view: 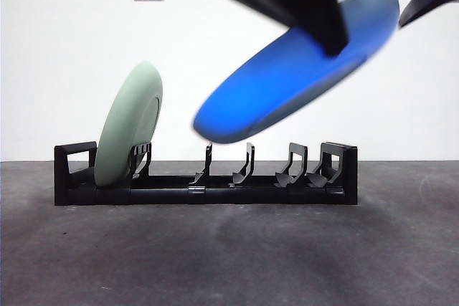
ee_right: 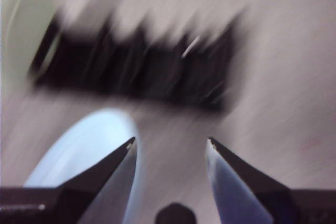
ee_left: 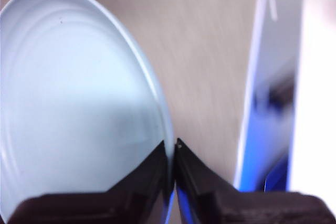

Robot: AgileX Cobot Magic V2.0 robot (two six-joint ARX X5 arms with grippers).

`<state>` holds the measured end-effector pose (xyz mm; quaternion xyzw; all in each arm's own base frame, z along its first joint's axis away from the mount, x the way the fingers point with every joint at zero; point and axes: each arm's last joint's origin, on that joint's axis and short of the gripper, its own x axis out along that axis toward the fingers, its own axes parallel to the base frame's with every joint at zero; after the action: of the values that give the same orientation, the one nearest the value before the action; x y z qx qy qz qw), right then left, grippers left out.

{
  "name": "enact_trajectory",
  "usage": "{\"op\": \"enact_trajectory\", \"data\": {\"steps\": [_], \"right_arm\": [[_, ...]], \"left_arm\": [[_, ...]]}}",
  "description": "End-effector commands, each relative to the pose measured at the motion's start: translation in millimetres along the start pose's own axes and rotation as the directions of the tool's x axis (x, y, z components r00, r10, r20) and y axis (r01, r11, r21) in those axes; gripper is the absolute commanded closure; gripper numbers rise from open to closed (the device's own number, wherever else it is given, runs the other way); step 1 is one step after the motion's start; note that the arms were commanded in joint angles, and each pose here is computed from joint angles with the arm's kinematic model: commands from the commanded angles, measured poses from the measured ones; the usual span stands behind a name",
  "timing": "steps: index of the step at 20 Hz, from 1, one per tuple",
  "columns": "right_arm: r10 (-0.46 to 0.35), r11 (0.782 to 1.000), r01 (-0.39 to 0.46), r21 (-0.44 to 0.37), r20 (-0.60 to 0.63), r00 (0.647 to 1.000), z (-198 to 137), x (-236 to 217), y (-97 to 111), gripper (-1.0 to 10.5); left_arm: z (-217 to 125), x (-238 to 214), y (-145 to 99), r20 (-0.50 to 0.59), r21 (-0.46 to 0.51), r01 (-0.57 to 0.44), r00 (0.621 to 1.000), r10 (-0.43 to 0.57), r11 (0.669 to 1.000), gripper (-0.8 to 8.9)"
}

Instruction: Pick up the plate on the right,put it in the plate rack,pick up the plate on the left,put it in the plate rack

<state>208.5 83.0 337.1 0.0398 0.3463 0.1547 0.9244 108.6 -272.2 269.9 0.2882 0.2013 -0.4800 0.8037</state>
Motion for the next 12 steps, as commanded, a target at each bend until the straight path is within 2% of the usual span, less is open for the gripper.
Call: {"op": "enact_trajectory", "data": {"steps": [1, 3, 6, 9, 12], "right_arm": [[-0.051, 0.999, 0.051, 0.005, 0.098, 0.994, 4.8, -14.3, -2.9, 7.3], [-0.082, 0.997, 0.081, 0.017, 0.155, 0.985, 6.8, -24.9, -5.6, 7.3], [-0.118, 0.993, 0.115, 0.03, 0.179, 0.977, 7.3, -31.3, -10.0, 7.3], [-0.136, 0.99, 0.131, 0.043, 0.175, 0.975, 7.3, -31.6, -14.1, 7.3], [-0.137, 0.99, 0.131, 0.044, 0.176, 0.975, 7.7, -31.2, -14.4, 7.3]], "left_arm": [[8.2, 3.5, 19.1, 0.104, -0.201, -0.039, 0.993, 0.06, 0.979, 8.22], [10.9, 4.8, 42.2, 0.185, -0.327, -0.014, 0.98, 0.079, 0.945, 8.22], [9.5, 2.3, 87.6, 0.316, -0.485, 0.062, 0.943, 0.109, 0.872, 8.22], [3.1, -6.9, 131.4, 0.439, -0.581, 0.161, 0.887, 0.141, 0.798, 8.23], [-8.0, -6.1, 163.6, 0.504, -0.641, 0.239, 0.848, 0.165, 0.729, 8.23]]}}
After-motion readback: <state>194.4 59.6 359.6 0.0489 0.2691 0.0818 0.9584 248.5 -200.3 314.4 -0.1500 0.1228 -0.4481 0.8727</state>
